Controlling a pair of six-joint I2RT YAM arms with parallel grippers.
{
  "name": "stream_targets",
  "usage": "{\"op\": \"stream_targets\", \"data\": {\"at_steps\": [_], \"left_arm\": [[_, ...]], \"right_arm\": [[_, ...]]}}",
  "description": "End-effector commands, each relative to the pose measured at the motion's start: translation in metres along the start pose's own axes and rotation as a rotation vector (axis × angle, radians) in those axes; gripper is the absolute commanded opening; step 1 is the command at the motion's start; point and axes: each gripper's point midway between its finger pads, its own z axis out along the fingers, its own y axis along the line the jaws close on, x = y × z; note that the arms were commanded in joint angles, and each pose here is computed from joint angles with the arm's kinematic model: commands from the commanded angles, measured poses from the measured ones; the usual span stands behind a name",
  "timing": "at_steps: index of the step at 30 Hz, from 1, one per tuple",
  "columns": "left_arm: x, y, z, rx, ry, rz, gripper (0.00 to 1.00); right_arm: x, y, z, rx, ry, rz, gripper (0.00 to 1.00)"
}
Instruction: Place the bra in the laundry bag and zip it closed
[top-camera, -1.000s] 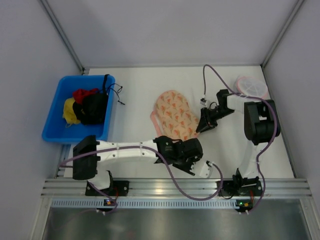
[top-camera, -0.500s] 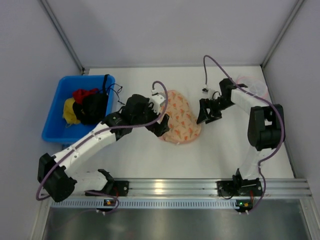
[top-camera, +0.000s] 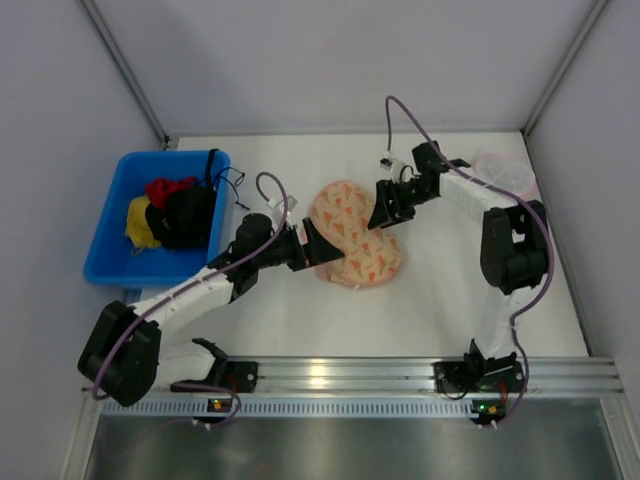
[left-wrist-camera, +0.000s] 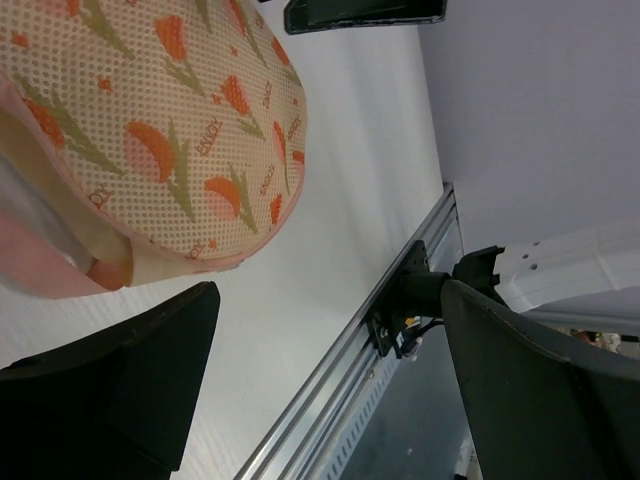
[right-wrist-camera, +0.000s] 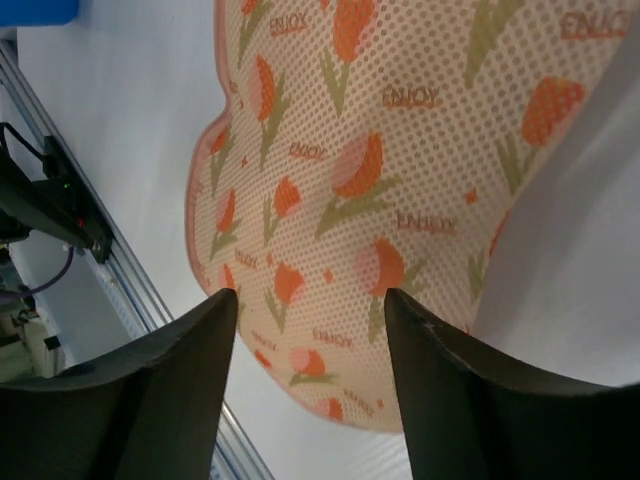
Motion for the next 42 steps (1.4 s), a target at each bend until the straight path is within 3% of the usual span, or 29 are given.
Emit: {"op": "stream_targets", "data": {"at_steps": [1,5,10,27,42], "left_arm": [[-0.011,-0.013,0.013,0.108,-0.059,-0.121,0.98],[-0.009,0.010,0.024,0.062,-0.079,-0.182,0.98],[-0.003,0.028,0.033,0.011,-0.067,-0.203,0.98],[-0.006,0.066,0.057,-0.105,-0.073,-0.190,0.98],[-0.020,0.020,0.065,0.052,-0.051,-0.145,0.98]], "right_arm": [[-0.010,0.004,0.028,-0.063,-0.024,0.023,0.59],[-0.002,-0.002,0.044,-0.073,-0.012,0.057,0.41],[0.008,-0.011,0.052,-0.059,0.012,0.072,0.30],[0.030,-0.006,0.067,-0.077,0.071,0.099,0.25],[0.030,0.002,0.068,-0.096,0.076,0.077,0.24]]}}
